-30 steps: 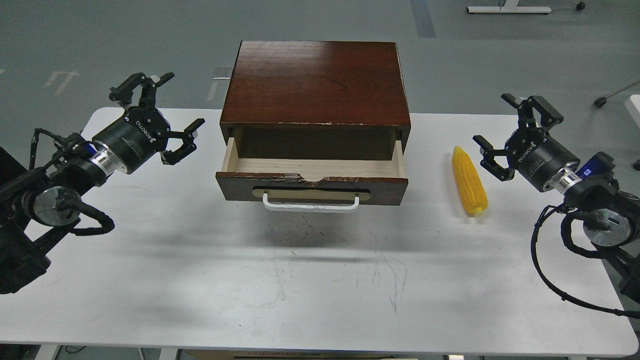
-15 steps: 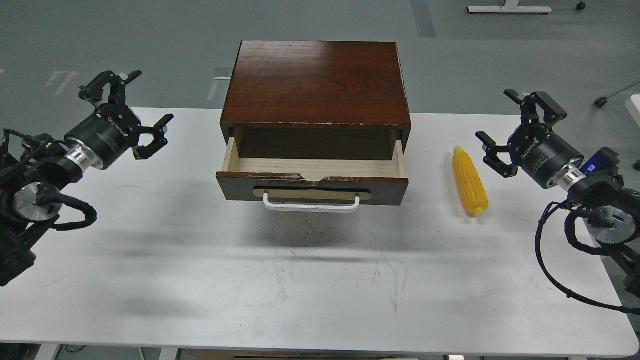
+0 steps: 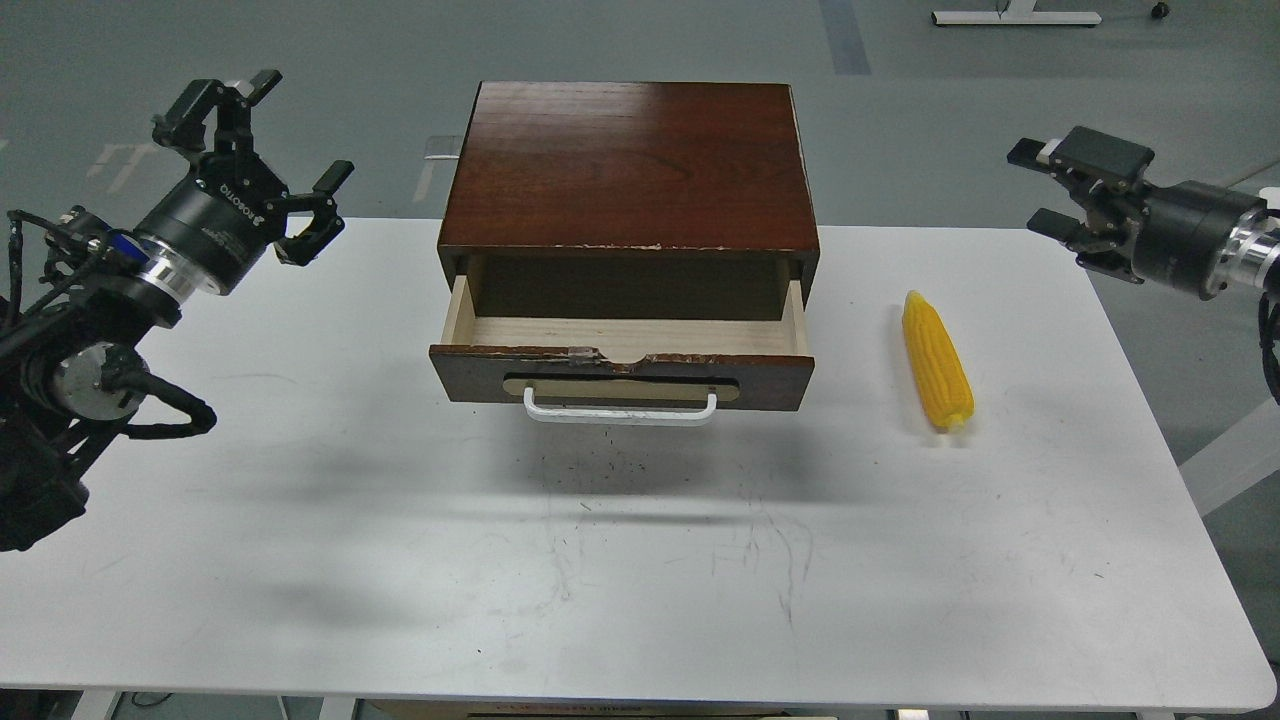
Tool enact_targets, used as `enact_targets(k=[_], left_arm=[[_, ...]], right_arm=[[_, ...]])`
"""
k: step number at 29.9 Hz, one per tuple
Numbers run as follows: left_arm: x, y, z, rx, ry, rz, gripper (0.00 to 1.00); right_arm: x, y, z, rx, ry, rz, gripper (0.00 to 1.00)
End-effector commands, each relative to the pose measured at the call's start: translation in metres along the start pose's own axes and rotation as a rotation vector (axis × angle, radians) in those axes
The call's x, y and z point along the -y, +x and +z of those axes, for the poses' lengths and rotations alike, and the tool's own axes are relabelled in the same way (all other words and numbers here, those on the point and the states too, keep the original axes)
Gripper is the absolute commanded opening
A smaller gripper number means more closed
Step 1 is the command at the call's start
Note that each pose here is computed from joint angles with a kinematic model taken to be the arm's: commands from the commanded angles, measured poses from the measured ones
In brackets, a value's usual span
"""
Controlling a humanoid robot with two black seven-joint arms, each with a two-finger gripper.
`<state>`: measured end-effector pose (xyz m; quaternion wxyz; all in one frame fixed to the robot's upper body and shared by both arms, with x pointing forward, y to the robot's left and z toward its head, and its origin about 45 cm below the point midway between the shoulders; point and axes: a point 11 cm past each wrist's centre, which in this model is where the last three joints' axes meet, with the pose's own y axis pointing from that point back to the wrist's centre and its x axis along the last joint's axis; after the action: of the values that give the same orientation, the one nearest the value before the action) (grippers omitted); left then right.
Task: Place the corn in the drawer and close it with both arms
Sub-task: 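Move the right gripper toward the yellow corn cob beside the drawer, then close the right gripper on the end of the corn cob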
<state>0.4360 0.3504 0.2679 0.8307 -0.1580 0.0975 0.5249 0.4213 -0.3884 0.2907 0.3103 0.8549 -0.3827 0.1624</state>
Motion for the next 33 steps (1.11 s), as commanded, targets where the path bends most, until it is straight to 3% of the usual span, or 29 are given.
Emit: enact_targets(k=[1, 11, 33], left_arm=[[0.002, -0.008, -0.003, -0.012, 0.0, -0.024, 0.99], [0.001, -0.009, -0.007, -0.02, 0.002, -0.024, 0.99], [0.001, -0.011, -0.008, -0.013, 0.008, -0.031, 0.99]], right_arm=[[0.001, -0.002, 0.011, -0.139, -0.106, -0.064, 1.0], [0.036, -0.044, 0.054, -0.424, -0.3, -0.31, 1.0], [0.059, -0.06, 0.083, -0.523, -0.414, -0.361, 0.97]])
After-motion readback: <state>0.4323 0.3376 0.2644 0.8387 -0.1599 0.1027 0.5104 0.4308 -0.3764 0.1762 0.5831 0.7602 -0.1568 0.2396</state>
